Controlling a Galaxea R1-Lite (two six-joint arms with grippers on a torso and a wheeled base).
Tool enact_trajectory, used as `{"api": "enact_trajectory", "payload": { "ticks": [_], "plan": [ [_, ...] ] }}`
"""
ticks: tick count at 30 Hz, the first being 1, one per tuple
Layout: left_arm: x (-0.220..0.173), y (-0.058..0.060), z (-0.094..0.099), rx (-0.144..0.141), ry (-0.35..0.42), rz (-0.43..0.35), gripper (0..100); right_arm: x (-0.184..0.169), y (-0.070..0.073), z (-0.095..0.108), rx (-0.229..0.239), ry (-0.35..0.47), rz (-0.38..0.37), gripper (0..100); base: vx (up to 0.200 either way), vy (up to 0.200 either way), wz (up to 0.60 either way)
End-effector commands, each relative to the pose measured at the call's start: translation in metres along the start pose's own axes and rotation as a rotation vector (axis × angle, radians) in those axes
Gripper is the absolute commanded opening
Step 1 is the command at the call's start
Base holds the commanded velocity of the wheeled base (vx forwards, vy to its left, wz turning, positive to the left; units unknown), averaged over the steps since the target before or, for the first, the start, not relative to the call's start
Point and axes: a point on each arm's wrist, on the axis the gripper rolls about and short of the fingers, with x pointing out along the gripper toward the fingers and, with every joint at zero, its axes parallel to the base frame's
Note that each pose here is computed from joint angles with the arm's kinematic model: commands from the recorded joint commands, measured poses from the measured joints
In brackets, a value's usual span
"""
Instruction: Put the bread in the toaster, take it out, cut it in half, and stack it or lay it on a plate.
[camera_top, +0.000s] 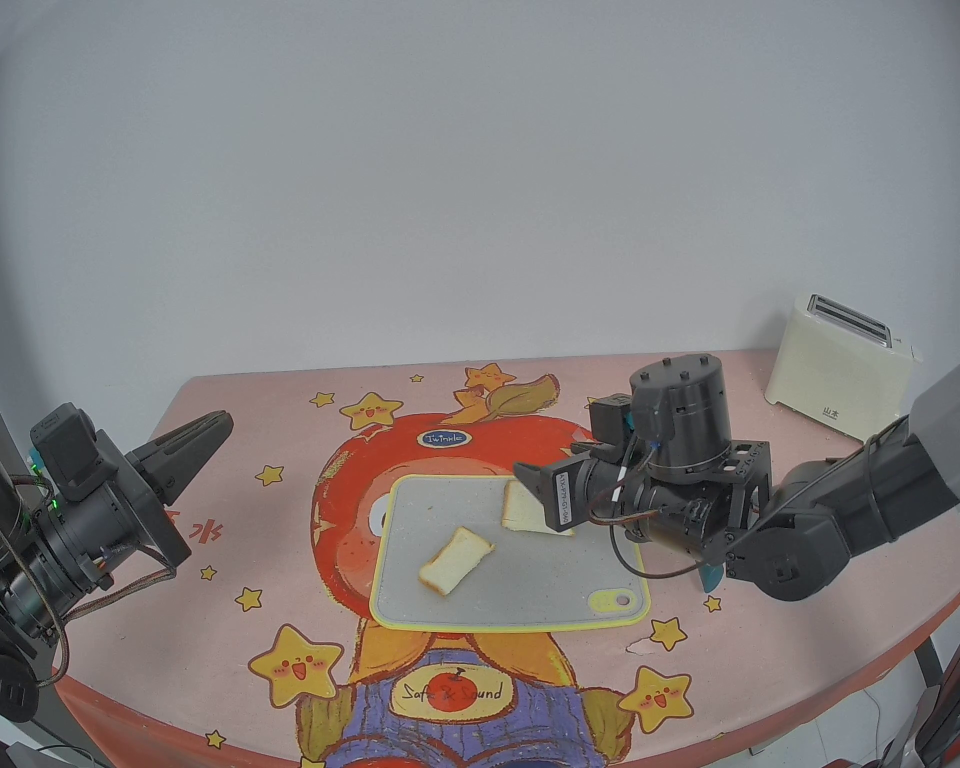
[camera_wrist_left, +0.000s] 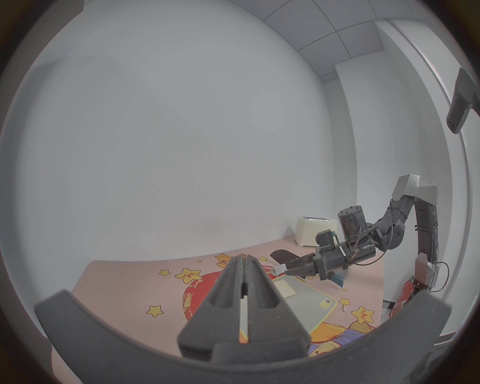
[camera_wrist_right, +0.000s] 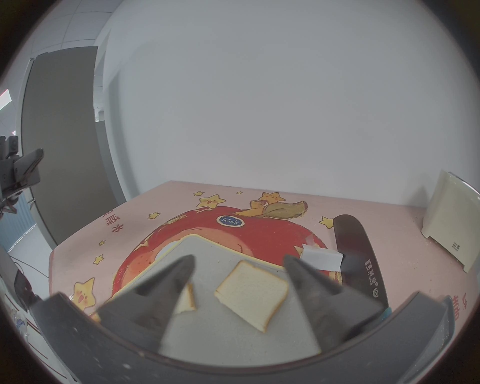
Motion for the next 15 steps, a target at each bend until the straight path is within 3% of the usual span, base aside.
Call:
{"api": "enact_trajectory", "payload": {
  "ticks": [1, 6, 15],
  "plan": [
    [0.0, 0.0, 0.0, 0.0, -0.001, -0.001, 0, 0.016, -0.001, -0.002, 0.0, 0.022, -0.024, 0, 0.0, 0.0, 0.0],
    [0.0, 0.0, 0.0, 0.001, 0.0, 0.001, 0, 0.032, 0.0, -0.01, -0.013, 0.08, -0.037, 0, 0.0, 0.0, 0.0],
    [0.0, 0.0, 0.001, 0.001, -0.004, -0.001, 0, 0.049, -0.01, -0.023, -0.02, 0.157, -0.076, 0, 0.0, 0.0, 0.0]
  ]
}}
